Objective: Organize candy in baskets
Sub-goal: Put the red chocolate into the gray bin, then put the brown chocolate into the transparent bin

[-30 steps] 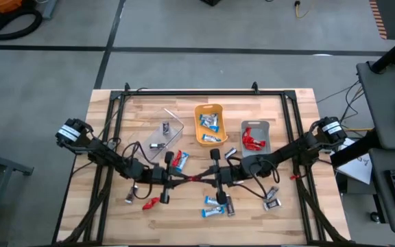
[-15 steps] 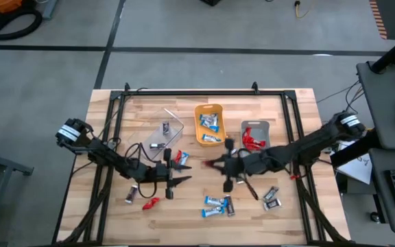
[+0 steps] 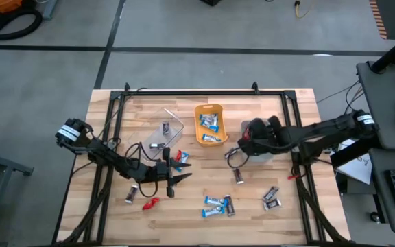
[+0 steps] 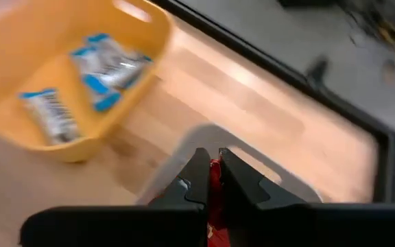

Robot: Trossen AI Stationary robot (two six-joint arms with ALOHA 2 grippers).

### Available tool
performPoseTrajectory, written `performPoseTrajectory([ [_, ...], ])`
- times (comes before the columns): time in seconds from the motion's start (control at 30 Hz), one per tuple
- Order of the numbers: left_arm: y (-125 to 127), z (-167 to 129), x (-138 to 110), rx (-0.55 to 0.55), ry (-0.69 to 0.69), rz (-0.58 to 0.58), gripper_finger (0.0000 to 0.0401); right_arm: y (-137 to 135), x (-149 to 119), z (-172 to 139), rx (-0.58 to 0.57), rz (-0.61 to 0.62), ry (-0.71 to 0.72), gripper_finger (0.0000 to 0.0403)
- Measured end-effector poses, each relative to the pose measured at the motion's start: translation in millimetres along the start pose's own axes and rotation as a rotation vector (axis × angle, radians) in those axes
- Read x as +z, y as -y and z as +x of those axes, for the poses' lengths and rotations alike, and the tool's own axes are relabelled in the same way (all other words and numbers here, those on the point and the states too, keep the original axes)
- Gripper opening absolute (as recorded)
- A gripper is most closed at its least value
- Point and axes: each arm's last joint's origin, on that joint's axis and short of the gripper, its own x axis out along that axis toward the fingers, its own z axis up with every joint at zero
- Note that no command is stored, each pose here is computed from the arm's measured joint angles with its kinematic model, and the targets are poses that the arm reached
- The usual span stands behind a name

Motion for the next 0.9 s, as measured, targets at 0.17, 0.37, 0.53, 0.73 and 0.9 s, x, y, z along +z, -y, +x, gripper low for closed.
performPoseTrajectory([
  [0.17, 0, 0, 0, 0.006, 0.0, 0.0, 0.0137, 7, -4, 13, -0.069, 0.055, -0.04, 0.0013],
  [0.37, 0, 0, 0, 0.006, -0.001, 0.0, 0.0137, 9, -6, 19, -0.095, 0.053, -0.052, 0.0014],
  [0.53, 0, 0, 0, 0.006, -0.001, 0.001, 0.0137, 9, -6, 19, -0.095, 0.054, -0.051, 0.0044],
  [0.73, 0, 0, 0, 0.006, -0.002, 0.001, 0.0136, 9, -6, 19, -0.094, 0.056, -0.05, 0.0102],
  [0.9, 8, 10, 7, 0.003, -0.034, 0.016, 0.0136, 9, -4, 18, -0.089, 0.058, -0.047, 0.0138],
])
